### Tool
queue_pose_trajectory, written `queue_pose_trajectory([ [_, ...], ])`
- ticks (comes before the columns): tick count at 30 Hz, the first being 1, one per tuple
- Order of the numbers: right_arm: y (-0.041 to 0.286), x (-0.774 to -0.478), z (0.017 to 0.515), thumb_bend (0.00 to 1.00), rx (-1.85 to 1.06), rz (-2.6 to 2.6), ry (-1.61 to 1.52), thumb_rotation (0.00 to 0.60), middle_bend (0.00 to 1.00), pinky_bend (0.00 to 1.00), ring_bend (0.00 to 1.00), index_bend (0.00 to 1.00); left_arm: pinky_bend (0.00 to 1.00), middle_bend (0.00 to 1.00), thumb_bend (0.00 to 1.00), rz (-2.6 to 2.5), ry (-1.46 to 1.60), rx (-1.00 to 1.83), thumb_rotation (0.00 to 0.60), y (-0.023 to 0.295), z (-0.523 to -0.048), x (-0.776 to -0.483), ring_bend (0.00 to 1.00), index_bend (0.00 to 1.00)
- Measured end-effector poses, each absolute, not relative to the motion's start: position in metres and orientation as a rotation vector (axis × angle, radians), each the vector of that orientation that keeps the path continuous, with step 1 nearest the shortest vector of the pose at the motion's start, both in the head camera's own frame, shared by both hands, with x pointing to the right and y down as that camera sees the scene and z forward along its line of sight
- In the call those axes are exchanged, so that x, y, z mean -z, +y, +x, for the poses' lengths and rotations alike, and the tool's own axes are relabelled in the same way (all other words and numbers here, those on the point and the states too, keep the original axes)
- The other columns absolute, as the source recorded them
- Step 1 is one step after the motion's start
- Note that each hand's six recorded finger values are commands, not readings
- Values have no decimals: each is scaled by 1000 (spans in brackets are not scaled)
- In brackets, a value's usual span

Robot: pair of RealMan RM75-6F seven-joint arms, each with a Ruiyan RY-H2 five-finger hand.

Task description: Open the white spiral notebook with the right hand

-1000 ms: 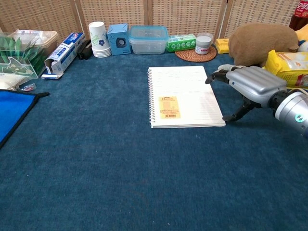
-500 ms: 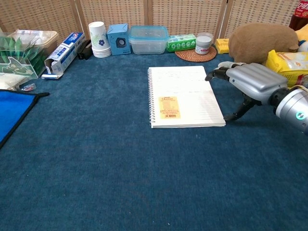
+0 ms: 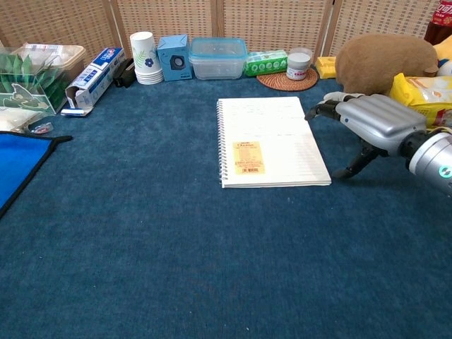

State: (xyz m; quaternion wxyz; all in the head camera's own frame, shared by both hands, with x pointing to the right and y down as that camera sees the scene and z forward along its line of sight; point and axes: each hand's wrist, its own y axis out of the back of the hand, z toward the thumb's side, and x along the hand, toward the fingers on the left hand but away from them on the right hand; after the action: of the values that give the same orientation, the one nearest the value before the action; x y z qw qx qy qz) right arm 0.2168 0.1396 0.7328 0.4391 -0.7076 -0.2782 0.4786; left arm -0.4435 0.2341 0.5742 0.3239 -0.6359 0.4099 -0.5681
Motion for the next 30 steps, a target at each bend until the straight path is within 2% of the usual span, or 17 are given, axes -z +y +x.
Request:
queue_pose_trajectory([
  [30,139,-735,217,74,-1184,-1758,-686,600,189,130,45,172,0,86,305,-1667,1077,1483,600,234,-441,-574,24,212],
])
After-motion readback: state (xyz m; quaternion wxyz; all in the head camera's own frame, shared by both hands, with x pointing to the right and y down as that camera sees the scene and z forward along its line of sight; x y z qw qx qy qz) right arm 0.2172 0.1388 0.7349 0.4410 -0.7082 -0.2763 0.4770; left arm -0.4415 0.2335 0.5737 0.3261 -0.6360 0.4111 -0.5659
